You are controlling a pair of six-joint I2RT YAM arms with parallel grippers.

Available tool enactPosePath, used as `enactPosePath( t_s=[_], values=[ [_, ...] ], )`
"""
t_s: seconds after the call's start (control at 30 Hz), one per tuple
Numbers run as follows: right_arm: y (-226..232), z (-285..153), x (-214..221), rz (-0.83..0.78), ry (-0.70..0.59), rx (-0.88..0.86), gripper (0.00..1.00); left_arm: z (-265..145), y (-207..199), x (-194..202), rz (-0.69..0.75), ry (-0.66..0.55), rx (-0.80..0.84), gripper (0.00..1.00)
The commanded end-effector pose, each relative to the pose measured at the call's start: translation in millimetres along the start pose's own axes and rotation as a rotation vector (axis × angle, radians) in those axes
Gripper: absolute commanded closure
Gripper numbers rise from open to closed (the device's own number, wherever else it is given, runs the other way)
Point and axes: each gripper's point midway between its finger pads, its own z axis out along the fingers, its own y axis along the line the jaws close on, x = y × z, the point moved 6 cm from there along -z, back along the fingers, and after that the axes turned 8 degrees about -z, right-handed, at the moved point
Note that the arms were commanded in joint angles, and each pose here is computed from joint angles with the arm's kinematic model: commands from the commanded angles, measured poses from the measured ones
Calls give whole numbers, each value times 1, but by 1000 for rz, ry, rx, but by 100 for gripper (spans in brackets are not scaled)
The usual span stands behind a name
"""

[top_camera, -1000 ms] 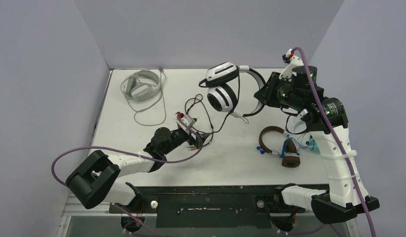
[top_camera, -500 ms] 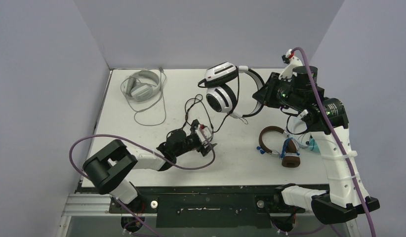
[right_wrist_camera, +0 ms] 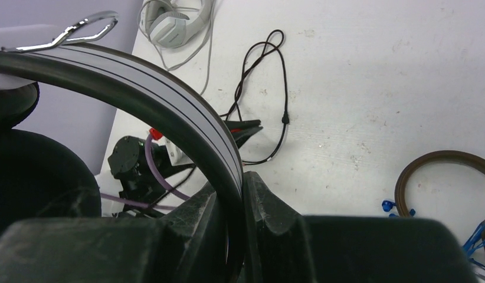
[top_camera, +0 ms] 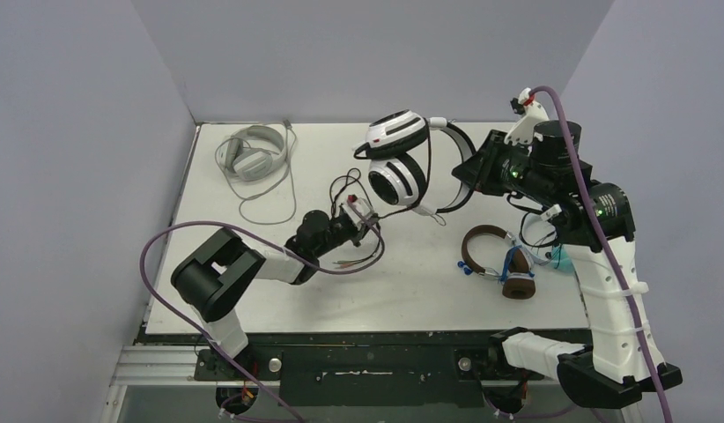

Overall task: Wrap the headphones
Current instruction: Wrap the headphones cable around the headphones.

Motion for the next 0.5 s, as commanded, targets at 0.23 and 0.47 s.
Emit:
enactPosePath(
  t_s=[0.23,0.47],
  values=[
    [31,-32,20,-93,30,-294,100,-20,50,-31,-243,-226,73,100],
    [34,-24,64,-116,143,-450,100,-11,69,-53,-273,-266,112,95]
  ],
)
